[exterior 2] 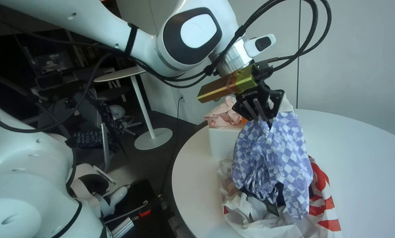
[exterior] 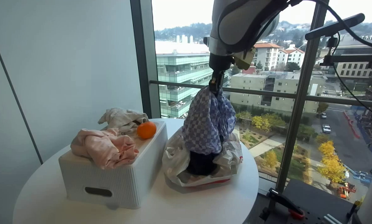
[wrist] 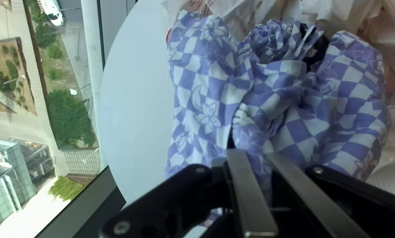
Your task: Move two clothes from the white box into the plastic bag
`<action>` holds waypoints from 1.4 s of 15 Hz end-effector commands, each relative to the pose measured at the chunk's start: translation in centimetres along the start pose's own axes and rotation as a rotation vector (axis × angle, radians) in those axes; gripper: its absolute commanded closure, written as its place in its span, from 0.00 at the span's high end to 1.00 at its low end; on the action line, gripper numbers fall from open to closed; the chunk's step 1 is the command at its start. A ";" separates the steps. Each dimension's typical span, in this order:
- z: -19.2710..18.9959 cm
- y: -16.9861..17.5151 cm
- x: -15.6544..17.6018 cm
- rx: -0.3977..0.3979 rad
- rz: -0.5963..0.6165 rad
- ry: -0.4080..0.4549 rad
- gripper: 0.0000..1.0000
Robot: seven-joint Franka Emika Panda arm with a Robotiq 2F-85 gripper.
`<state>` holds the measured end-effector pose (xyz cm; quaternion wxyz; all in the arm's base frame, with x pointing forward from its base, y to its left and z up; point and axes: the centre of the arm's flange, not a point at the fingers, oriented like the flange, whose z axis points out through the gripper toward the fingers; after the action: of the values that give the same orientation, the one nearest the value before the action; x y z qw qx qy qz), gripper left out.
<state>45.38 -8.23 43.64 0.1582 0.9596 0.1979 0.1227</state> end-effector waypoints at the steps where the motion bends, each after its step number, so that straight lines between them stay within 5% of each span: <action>1: 1.9 1.1 -0.1 -0.014 0.008 -0.107 0.03; 5: 4.4 1.9 -0.1 -0.015 0.038 -0.237 0.03; 15: 2.4 5.8 -2.4 -0.054 0.311 -0.245 0.03; 21: 6.3 3.7 4.1 -0.005 0.101 -0.344 0.03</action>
<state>47.55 -13.65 40.81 0.1796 0.9817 0.0630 -0.0021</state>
